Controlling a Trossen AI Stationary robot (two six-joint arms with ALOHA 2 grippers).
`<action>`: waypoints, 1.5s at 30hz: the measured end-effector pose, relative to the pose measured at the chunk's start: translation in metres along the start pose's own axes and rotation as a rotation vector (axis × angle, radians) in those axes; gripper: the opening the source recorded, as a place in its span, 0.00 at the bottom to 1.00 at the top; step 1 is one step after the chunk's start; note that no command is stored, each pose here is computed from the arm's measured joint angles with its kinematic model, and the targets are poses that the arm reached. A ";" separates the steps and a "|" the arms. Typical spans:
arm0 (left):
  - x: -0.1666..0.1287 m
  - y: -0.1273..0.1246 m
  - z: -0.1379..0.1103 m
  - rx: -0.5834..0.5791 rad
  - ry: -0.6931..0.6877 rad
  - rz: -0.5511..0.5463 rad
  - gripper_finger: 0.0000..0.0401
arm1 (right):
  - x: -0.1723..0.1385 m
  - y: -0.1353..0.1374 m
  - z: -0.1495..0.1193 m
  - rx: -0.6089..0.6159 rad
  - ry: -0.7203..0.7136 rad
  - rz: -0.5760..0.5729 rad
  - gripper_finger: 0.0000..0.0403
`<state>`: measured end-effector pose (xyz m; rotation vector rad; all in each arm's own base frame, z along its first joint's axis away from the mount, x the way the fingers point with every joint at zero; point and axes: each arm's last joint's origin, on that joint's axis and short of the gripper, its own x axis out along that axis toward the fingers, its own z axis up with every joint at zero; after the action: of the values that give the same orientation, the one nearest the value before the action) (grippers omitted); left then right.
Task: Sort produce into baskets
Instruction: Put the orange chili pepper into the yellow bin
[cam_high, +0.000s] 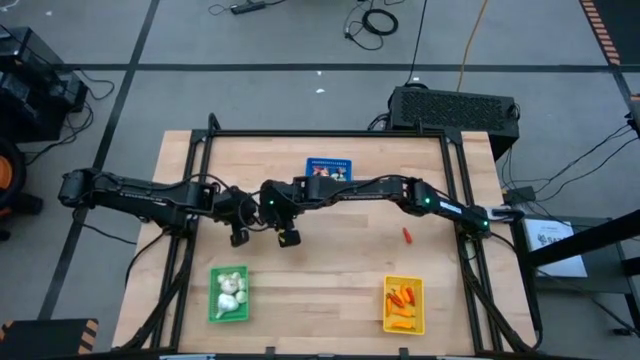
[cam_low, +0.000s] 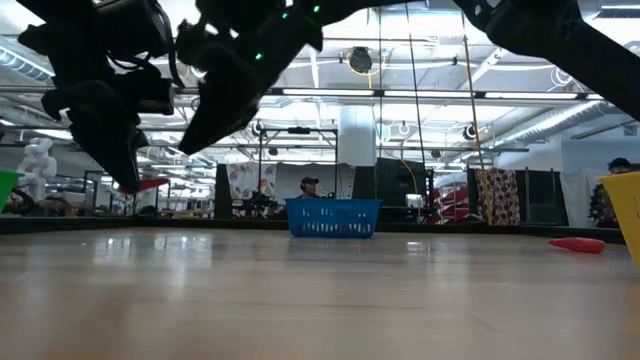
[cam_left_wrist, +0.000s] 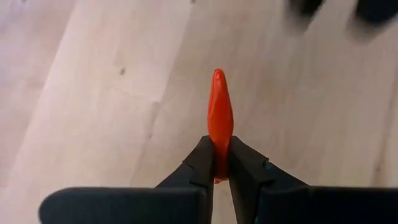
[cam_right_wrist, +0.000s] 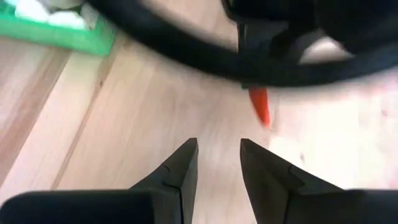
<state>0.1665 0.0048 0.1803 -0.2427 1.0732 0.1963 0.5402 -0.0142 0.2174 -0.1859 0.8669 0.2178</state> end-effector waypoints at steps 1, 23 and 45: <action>0.000 0.001 -0.001 -0.003 0.006 0.013 0.09 | -0.004 0.000 -0.001 0.004 0.021 -0.007 0.28; 0.001 0.000 0.001 0.036 0.014 -0.092 0.09 | -0.016 -0.045 -0.008 0.066 -0.074 0.069 0.28; 0.001 -0.011 -0.001 0.116 0.007 -0.115 0.09 | 0.015 -0.050 -0.035 0.074 -0.117 0.114 0.27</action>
<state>0.1690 -0.0063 0.1802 -0.1996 1.0702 0.0300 0.5373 -0.0688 0.1874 -0.0536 0.7684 0.2996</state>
